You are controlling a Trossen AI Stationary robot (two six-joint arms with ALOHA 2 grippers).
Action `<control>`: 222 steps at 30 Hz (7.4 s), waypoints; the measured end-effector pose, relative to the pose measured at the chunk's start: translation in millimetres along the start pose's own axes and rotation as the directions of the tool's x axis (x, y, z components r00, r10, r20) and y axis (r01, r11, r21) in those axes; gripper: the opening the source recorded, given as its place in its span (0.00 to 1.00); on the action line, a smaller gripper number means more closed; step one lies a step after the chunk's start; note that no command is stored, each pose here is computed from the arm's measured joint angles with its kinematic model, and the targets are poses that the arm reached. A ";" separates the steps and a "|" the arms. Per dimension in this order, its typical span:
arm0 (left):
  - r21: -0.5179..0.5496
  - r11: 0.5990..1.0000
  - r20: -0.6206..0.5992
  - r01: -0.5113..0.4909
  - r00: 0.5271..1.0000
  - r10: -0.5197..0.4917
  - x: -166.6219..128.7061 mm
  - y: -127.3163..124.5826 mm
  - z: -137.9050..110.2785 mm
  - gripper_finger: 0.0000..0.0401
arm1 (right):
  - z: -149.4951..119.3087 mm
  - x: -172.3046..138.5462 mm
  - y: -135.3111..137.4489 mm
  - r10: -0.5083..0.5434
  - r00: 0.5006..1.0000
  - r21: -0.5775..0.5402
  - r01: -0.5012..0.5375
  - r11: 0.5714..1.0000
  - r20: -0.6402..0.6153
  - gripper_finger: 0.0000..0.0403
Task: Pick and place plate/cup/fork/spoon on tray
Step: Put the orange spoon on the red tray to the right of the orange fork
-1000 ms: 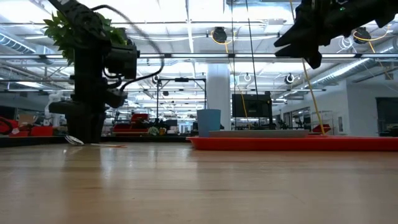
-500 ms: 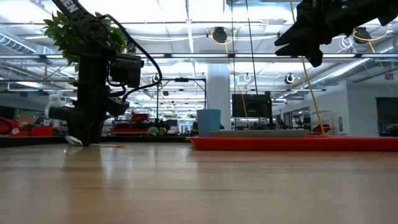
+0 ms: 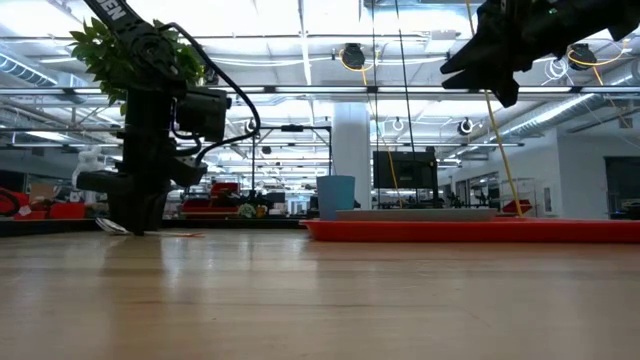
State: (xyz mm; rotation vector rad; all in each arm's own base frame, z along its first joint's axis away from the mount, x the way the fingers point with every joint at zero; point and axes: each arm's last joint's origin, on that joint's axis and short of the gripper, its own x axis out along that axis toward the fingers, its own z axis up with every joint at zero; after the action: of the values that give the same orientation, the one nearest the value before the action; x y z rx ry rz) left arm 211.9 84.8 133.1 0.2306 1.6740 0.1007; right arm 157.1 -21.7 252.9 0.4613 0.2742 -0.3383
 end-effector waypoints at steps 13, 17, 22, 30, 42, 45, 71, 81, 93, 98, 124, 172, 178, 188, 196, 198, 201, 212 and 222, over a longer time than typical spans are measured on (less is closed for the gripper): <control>-0.015 1.000 -0.063 -0.025 0.998 0.024 -38.9 -2.7 15.1 0.01 | 3.9 4.9 1.8 -0.010 0.999 -0.029 0.012 1.000 0.051 0.31; 0.000 0.999 -0.015 -0.047 0.999 0.047 -57.5 -6.9 27.1 0.02 | -1.2 14.4 0.8 -0.037 0.999 -0.024 0.037 0.999 0.005 0.31; 0.037 0.996 0.078 -0.077 0.994 0.074 -84.7 -16.2 43.8 0.01 | -4.4 29.7 4.4 -0.027 1.000 -0.051 0.027 0.998 -0.008 0.31; 0.027 0.992 0.282 -0.124 0.953 0.112 -120.3 -39.4 69.1 0.01 | -10.5 57.5 17.7 0.024 1.000 -0.108 -0.025 0.994 -0.011 0.31; -0.022 0.976 0.498 -0.216 0.844 0.198 -131.2 -61.4 96.4 0.01 | -6.2 111.3 78.9 -0.017 0.996 -0.335 -0.014 0.942 -0.091 0.31; -0.028 0.974 0.489 -0.225 0.847 0.209 -126.5 -65.2 100.2 0.01 | -10.5 128.7 92.1 -0.039 0.994 -0.429 -0.010 0.903 -0.105 0.31; 0.090 0.946 0.443 -0.310 0.863 0.241 -98.6 -86.7 121.4 0.01 | -48.2 198.8 108.3 -0.187 0.965 -0.720 0.000 0.694 -0.181 0.36; 0.103 0.938 0.461 -0.330 0.852 0.248 -100.2 -90.3 122.9 0.01 | -49.9 198.0 107.1 -0.201 0.960 -0.712 0.001 0.703 -0.197 0.57; 0.098 0.939 0.466 -0.329 0.849 0.248 -100.5 -90.5 123.3 0.01 | -53.6 196.5 102.9 -0.239 0.942 -0.721 -0.003 0.693 -0.234 0.47; 0.085 0.940 0.488 -0.330 0.836 0.250 -102.0 -90.6 125.6 0.02 | -54.6 196.3 99.5 -0.259 0.932 -0.713 0.002 0.702 -0.252 0.42; 0.071 0.953 0.504 -0.294 0.835 0.220 -102.6 -91.7 126.8 0.03 | -54.3 196.8 96.9 -0.269 0.929 -0.700 0.014 0.714 -0.255 0.07; -0.105 0.978 0.964 0.180 0.261 0.055 -136.0 -49.6 69.7 0.22 | -38.8 73.5 149.8 -0.489 0.851 -0.949 0.288 0.128 0.192 0.00; -0.108 0.879 0.969 0.465 0.249 -0.012 -129.4 -22.8 64.6 0.22 | -53.7 65.1 153.7 -0.479 0.842 -0.958 0.288 0.006 0.250 0.00; -0.074 0.808 0.972 0.585 0.223 -0.072 -112.3 1.2 54.9 0.22 | -87.5 69.3 148.6 -0.418 0.849 -0.945 0.265 -0.191 0.323 0.00; -0.096 0.727 0.975 0.680 0.211 -0.068 -113.4 1.9 55.0 0.22 | -107.0 78.6 140.0 -0.447 0.814 -0.907 0.213 -0.364 0.371 0.00; -0.105 0.699 0.975 0.707 0.211 -0.067 -113.5 2.0 55.0 0.23 | -108.9 79.8 139.5 -0.454 0.806 -0.901 0.209 -0.381 0.379 0.00; -0.116 0.662 0.974 0.740 0.217 -0.071 -110.2 1.3 58.2 0.30 | -111.7 83.4 137.9 -0.460 0.804 -0.899 0.198 -0.391 0.377 0.00; -0.171 0.561 0.964 0.810 0.255 -0.074 -93.3 0.5 70.7 0.62 | -119.2 97.9 132.3 -0.480 0.797 -0.893 0.158 -0.421 0.367 0.00; -0.154 0.553 0.968 0.819 0.237 -0.081 -88.8 0.8 76.7 0.52 | -114.6 103.1 132.3 -0.475 0.803 -0.900 0.166 -0.403 0.360 0.00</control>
State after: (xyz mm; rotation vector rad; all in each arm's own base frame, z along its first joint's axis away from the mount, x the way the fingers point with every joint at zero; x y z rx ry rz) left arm 296.9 61.6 210.6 -0.7673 0.3892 0.0497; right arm 279.9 118.0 171.2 -1.4808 0.8354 -0.5614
